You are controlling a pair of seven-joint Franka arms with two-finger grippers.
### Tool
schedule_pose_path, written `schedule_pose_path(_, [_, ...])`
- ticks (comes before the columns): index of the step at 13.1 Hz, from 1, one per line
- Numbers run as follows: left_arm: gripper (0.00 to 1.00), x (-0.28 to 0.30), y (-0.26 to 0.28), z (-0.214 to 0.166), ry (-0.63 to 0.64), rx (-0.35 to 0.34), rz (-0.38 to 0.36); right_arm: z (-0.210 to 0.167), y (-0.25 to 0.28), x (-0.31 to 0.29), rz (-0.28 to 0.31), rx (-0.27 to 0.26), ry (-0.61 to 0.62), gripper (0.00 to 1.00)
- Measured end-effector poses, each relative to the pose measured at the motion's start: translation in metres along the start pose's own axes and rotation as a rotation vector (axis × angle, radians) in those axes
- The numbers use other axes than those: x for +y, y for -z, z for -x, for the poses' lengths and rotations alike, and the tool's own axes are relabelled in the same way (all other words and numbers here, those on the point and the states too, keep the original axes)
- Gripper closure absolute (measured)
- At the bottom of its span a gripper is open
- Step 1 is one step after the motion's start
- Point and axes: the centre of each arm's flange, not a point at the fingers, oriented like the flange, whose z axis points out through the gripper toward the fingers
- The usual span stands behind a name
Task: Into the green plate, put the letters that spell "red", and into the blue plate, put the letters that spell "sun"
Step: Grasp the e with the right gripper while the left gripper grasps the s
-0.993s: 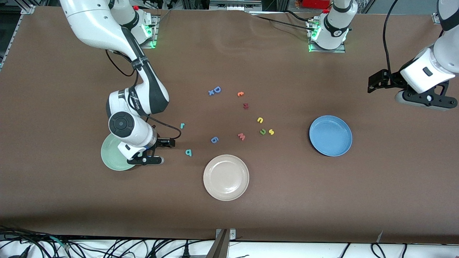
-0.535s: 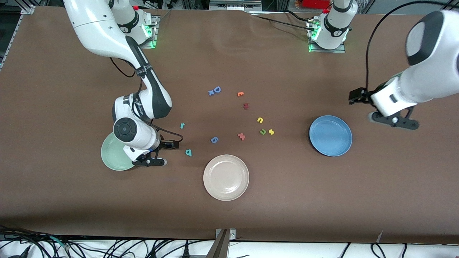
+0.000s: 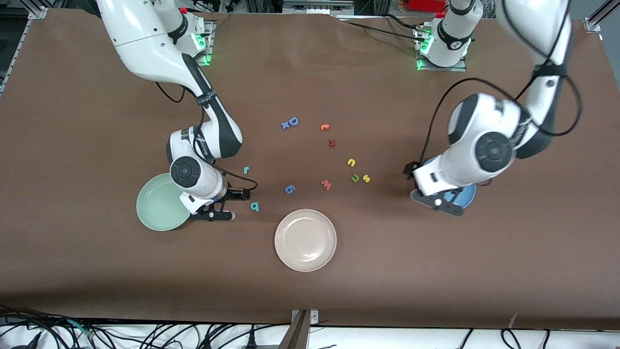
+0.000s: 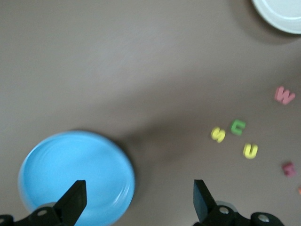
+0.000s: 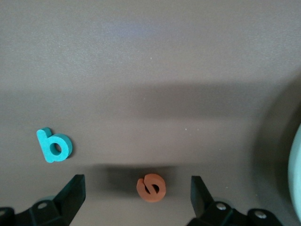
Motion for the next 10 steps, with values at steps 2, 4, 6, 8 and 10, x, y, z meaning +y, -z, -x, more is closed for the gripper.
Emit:
schedule_pose_path(2, [0.0,0.035,-0.032,-0.01,-0.075,-0.002,0.015,-0.001,-0.001,0.002,-0.002,0.009,-0.003,0.01])
schedule_pose_path(4, [0.0,0.069,-0.048,-0.014,-0.139,0.001,0.039,-0.001,-0.002,0.002,-0.003,0.014,-0.003,0.04])
schedule_pose_path(6, [0.0,0.091,-0.061,-0.013,-0.191,0.015,0.053,0.0,-0.004,0.003,-0.002,0.013,-0.004,0.11])
schedule_pose_path(8, [0.0,0.093,-0.081,-0.008,-0.27,0.026,0.053,0.002,-0.008,0.004,0.001,0.007,-0.004,0.18])
schedule_pose_path(10, [0.0,0.091,-0.102,-0.005,-0.306,0.067,0.049,0.004,-0.012,0.005,0.005,-0.001,-0.005,0.22])
